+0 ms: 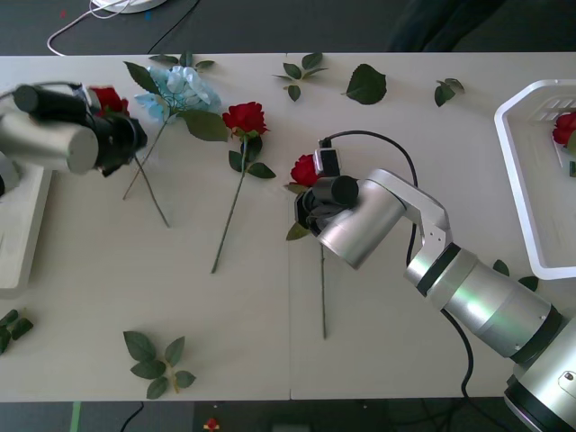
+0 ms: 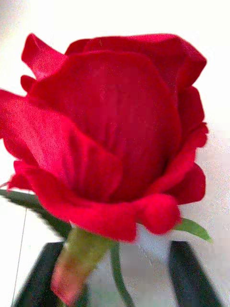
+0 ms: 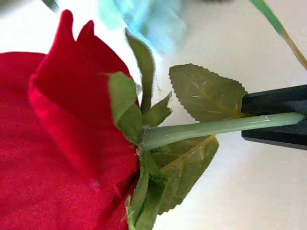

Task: Place the red flowers into the right box and the blue flowers into the left box. If a person shows an open palm, hand one flower to the person first, then continue sorting.

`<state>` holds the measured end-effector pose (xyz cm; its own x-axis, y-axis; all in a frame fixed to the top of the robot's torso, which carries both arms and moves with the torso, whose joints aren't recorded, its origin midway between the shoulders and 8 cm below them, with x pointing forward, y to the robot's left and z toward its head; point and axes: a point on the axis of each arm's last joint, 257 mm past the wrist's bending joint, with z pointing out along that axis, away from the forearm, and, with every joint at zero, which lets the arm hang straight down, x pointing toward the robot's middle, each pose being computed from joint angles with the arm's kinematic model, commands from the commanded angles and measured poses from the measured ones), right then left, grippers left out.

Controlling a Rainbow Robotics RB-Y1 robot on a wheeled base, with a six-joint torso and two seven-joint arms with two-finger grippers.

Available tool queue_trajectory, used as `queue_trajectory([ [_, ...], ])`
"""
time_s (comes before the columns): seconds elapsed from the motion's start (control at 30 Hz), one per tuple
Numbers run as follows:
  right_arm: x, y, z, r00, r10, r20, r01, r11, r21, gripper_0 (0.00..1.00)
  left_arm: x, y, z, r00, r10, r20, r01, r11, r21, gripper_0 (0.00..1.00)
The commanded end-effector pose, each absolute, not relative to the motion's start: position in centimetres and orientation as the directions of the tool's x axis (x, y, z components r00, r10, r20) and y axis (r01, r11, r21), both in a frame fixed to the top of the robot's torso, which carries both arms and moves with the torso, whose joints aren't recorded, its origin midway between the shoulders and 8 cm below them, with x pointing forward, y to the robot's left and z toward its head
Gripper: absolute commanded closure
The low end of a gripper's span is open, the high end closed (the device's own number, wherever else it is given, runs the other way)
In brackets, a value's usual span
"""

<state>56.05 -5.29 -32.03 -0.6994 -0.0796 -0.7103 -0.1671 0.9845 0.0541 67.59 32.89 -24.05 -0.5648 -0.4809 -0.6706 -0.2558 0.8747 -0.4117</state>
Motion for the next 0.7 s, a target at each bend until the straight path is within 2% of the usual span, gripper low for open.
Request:
queue_trajectory([
  [0.03, 56.0, -1.9, -30.6, -0.672, -0.119, -0.731, -0.233, 0.971, 0.055, 1.0, 70.3, 35.5, -12.8, -0.509, -0.403, -0.761, -0.186, 0.914, -0.36, 1.0],
  [0.33, 56.0, -1.9, -30.6, -0.67, -0.123, -0.732, -0.235, 0.971, 0.052, 1.0, 68.6, 36.5, -2.7, -0.526, -0.256, -0.811, -0.069, 0.963, -0.259, 1.0],
  [0.43, 56.1, -1.9, -30.4, -0.668, -0.121, -0.734, -0.235, 0.97, 0.054, 1.0, 68.1, 34.9, 0.4, -0.513, -0.177, -0.84, 0.018, 0.976, -0.217, 1.0],
  [0.7, 56.2, -4.1, -25.6, -0.646, -0.128, -0.753, -0.22, 0.975, 0.023, 1.0, 66.2, 29.9, 4.0, -0.449, -0.011, -0.893, 0.219, 0.968, -0.122, 1.0],
])
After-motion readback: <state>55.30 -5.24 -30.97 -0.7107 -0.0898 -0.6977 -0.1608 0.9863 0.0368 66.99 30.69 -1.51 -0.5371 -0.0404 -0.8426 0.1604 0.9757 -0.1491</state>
